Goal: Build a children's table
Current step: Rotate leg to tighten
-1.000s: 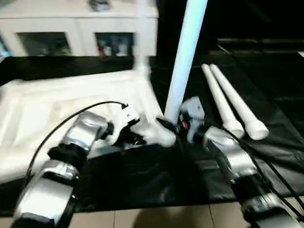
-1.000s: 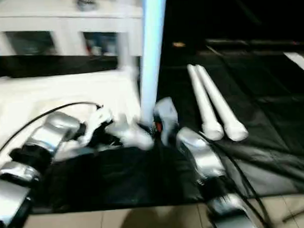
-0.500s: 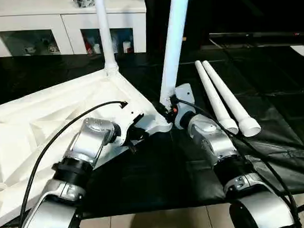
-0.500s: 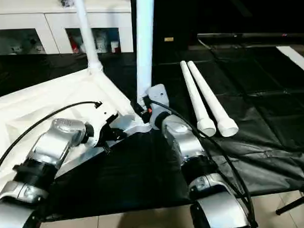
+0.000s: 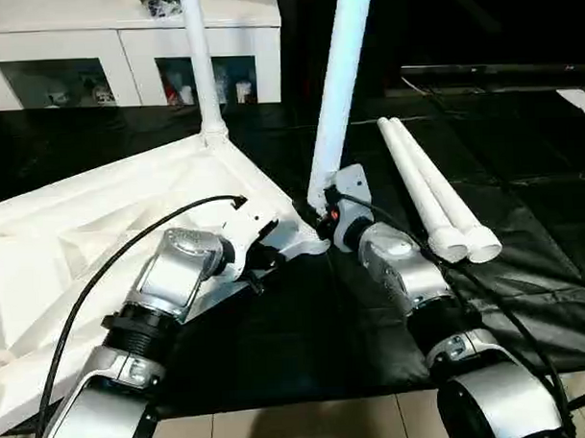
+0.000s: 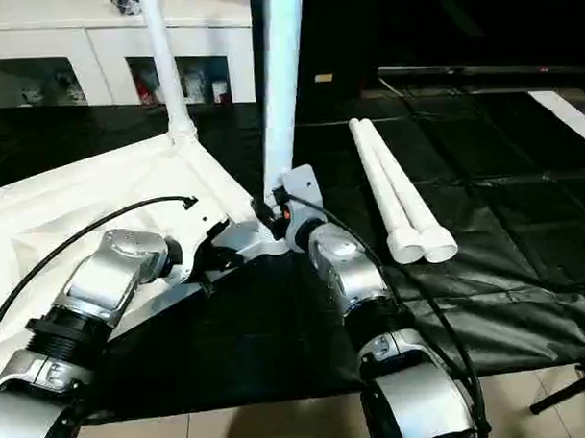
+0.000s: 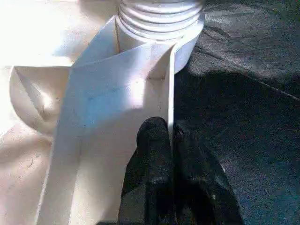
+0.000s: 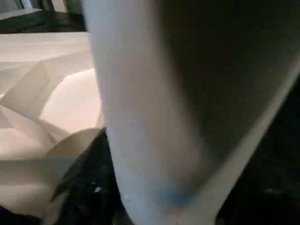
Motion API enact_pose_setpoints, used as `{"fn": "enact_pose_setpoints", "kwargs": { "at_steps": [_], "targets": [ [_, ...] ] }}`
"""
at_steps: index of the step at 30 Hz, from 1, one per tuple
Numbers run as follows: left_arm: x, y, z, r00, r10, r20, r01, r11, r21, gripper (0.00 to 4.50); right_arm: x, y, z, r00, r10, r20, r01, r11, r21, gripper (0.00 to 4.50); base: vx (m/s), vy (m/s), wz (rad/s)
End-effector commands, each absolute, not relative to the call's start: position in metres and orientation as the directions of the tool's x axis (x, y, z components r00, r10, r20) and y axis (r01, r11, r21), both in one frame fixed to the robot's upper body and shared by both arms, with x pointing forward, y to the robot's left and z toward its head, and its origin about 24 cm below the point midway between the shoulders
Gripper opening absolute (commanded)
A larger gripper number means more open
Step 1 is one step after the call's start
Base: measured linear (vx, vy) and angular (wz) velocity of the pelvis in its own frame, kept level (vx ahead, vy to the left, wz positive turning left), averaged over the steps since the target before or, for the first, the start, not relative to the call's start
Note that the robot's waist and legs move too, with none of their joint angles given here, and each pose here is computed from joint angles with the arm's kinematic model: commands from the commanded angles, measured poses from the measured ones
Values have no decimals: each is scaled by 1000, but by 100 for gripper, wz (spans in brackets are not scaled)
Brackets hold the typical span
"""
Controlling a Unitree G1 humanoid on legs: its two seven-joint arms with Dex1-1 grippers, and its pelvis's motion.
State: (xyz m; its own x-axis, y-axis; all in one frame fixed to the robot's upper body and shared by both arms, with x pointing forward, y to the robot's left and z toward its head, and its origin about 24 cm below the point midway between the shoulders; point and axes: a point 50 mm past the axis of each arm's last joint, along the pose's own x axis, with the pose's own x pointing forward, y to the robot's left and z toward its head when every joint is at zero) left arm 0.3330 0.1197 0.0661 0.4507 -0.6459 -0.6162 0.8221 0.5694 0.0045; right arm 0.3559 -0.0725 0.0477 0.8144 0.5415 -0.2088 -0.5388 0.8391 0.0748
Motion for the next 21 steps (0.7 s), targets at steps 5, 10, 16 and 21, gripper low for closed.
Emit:
{"fn": "enact_pose_setpoints", "kwargs": {
  "at_steps": [5,10,16,21],
  "targets": [
    [342,111,88,436,-728,-529,883,460,96,0,325,-91,-3,740,559,-373,-544,824,156,330,0,0,0],
    [340,118,81,374,-739,-560,917,384,106,0,315,-104,5,715,634,-292,-609,771,183,367,0,0,0],
    [331,124,73,208,-774,-598,976,200,80,0,297,-129,20,633,746,-205,-728,664,171,417,0,0,0],
    [328,131,70,104,-762,-639,995,79,67,0,287,-149,32,524,825,-210,-823,554,123,444,0,0,0]
  ]
}}
